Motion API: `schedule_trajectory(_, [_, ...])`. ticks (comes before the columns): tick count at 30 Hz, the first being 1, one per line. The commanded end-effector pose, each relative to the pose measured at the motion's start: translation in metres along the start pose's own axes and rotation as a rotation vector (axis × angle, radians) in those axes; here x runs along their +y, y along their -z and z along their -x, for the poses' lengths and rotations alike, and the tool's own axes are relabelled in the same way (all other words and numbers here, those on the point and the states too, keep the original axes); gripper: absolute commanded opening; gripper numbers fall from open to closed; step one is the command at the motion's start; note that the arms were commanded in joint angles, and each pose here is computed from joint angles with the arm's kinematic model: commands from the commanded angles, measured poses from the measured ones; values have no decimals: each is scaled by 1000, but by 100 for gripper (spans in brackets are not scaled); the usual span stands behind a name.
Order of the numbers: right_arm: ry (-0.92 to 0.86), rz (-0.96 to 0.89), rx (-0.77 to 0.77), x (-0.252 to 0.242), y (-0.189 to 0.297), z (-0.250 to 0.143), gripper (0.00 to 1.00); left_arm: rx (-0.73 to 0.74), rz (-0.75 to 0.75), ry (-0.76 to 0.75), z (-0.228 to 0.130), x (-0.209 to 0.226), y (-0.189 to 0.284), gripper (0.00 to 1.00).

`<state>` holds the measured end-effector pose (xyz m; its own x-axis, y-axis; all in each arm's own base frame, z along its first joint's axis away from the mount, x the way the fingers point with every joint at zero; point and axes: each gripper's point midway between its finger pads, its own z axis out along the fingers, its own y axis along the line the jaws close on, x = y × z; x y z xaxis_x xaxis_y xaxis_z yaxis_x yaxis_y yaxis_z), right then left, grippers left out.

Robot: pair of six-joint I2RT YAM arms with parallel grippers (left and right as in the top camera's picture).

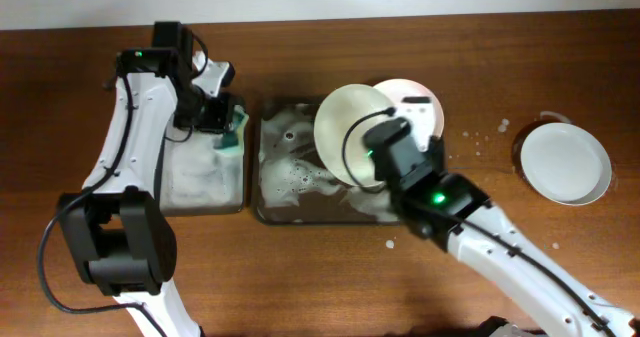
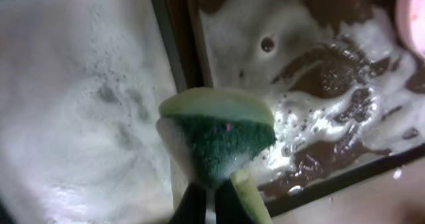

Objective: Clean dirty plates on tray and stack at the side
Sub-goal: 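Lift the cream plate with the right gripper, move sponge back left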

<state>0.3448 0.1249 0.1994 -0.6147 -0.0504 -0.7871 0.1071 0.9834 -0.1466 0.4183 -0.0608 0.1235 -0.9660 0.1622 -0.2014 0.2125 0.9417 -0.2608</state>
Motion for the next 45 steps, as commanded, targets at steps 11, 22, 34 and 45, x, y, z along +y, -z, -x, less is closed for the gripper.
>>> schedule_trajectory(11, [375,-509,-316,18,36,7,4,14,3,34,-14,6,-21,0])
schedule_trajectory(22, [353,-433,-309,34,33,2,4,12,14,32,-13,8,-21,0])
schedule_trajectory(34, [357,-374,-275,42,28,-5,4,12,13,33,-13,8,-21,0])
schedule_trajectory(45, [360,-224,-186,62,17,-22,4,6,14,31,-12,8,-21,0])
